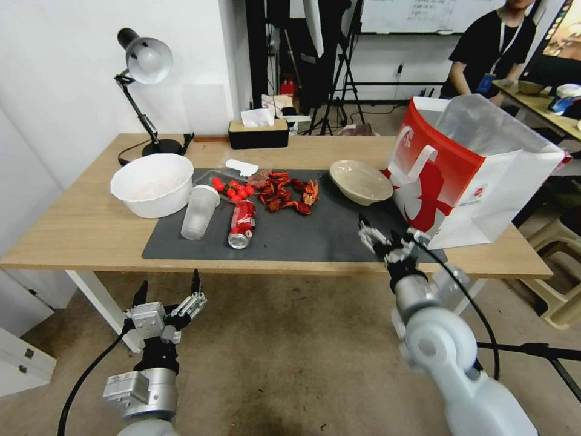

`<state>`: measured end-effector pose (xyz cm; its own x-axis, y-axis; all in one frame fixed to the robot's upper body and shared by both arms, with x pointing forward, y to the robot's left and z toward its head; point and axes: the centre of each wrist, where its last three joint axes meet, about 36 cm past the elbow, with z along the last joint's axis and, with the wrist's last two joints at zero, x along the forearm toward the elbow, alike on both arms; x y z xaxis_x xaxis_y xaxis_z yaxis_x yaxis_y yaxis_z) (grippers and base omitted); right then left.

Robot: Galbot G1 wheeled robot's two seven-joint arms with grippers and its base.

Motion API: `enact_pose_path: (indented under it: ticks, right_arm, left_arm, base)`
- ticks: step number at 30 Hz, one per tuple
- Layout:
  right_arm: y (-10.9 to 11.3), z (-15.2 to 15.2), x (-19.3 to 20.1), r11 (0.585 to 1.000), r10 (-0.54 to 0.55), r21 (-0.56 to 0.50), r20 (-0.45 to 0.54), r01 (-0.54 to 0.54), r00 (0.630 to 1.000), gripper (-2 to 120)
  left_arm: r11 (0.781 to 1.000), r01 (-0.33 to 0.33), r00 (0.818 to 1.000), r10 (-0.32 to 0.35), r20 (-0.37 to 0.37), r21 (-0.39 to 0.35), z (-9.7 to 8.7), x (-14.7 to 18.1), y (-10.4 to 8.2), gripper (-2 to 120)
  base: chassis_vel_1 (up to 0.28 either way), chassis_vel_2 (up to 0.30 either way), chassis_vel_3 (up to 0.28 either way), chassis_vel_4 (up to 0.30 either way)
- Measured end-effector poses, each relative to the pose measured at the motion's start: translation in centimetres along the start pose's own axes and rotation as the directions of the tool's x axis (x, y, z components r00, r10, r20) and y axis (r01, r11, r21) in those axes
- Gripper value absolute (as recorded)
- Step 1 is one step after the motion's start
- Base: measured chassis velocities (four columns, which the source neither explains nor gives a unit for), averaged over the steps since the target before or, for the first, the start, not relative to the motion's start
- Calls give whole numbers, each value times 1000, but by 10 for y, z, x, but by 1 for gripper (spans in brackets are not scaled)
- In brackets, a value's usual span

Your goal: Pick up the trash from the table and place it into the takeout bag.

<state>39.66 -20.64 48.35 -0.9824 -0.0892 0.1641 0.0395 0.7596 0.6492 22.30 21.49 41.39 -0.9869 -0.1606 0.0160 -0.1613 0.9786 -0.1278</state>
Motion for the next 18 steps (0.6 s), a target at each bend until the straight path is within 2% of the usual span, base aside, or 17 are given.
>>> enact_pose_path:
  ticks: [7,8,10,18]
  right_arm:
    - [8,-8,-15,998,24,-55,-16,-25,1000,100]
    - [12,-14,-28,994,52,-95,-24,-54,998,100]
    - [13,-16,-35,992,67,-109,-25,-70,997,100]
    - [18,-20,-62,981,158,-112,-18,-159,987,100]
  left_arm:
    - [1000,0,1000,0,-1,-2,0,0,0,100]
    - [1000,0,1000,0,-3,-3,0,0,0,100]
    - [1000,0,1000,0,-4,-3,0,0,0,100]
    - [1000,-1,1000,1,-12,-4,0,-1,0,100]
  base:
    - [0,0,0,0]
    - [0,0,0,0]
    - [0,0,0,0]
    - [0,0,0,0]
